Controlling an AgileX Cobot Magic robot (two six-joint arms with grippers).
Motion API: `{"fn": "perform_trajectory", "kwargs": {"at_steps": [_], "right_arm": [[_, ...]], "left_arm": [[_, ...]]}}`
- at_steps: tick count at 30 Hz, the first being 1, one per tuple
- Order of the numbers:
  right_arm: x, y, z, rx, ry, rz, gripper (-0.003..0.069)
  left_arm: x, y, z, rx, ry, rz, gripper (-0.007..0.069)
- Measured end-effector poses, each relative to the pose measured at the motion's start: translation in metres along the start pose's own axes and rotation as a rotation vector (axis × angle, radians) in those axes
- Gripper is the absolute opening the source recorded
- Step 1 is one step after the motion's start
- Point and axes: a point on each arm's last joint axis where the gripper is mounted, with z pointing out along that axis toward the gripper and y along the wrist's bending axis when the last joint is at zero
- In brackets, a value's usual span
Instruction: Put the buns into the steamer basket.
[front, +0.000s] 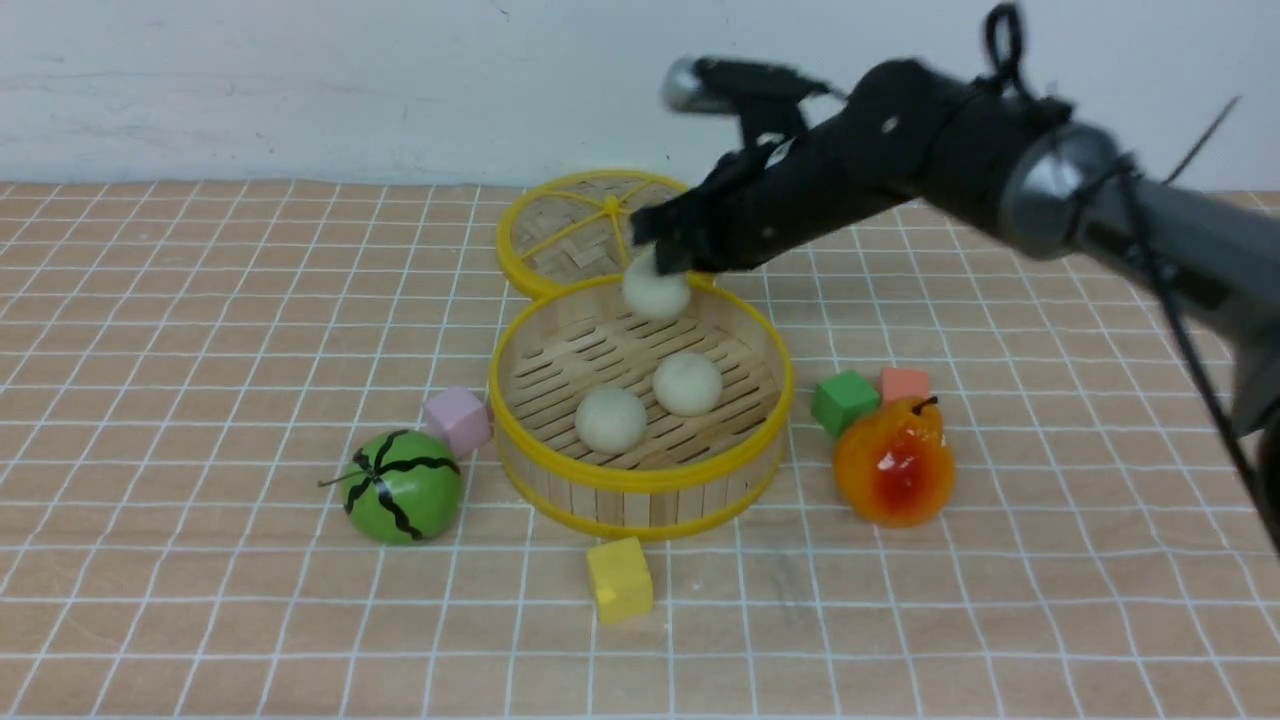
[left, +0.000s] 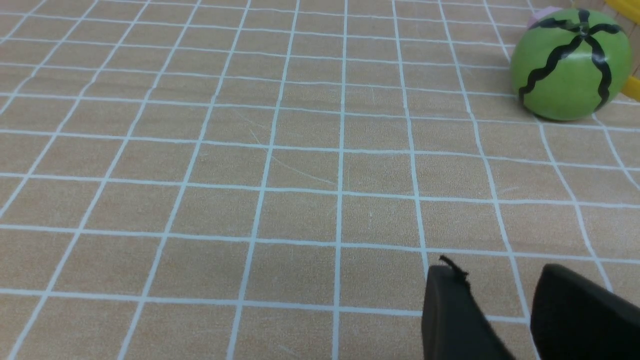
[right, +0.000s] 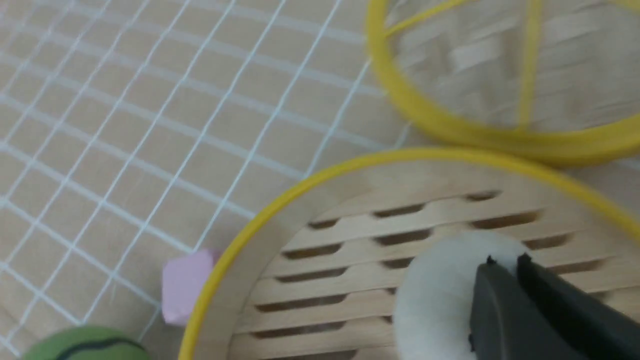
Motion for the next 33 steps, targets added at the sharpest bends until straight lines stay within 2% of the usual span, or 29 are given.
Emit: {"fn": "perform_trajectory", "kwargs": {"at_steps": [6, 14, 17, 18, 23, 25, 29, 33], "right_arm": [[0.023, -0.007, 0.033, 0.012, 0.044, 0.003, 0.0018], [0.024, -0.011, 0.038, 0.027, 0.020, 0.002, 0.0090], [0.024, -0.011, 0.038, 0.028, 0.018, 0.002, 0.0148], [0.024, -0.011, 0.038, 0.029, 0.019, -0.001, 0.0196], [0.024, -0.011, 0.036, 0.035, 0.035, -0.025, 0.0283], [0.021, -0.008, 0.028, 0.034, 0.055, -0.047, 0.0318], [0.007, -0.004, 0.001, 0.027, 0.070, -0.068, 0.0331], [-0.020, -0.006, -0.061, 0.028, 0.076, -0.076, 0.0333]], "left_arm": [[0.000, 0.000, 0.000, 0.000, 0.000, 0.000, 0.0238], [0.000, 0.000, 0.000, 0.000, 0.000, 0.000, 0.0238], [0.000, 0.000, 0.000, 0.000, 0.000, 0.000, 0.0238], [0.000, 0.000, 0.000, 0.000, 0.000, 0.000, 0.0238], [0.000, 0.000, 0.000, 0.000, 0.000, 0.000, 0.0238], [0.000, 0.000, 0.000, 0.000, 0.000, 0.000, 0.0238], [0.000, 0.000, 0.000, 0.000, 0.000, 0.000, 0.0238], [0.000, 0.000, 0.000, 0.000, 0.000, 0.000, 0.0238]]}}
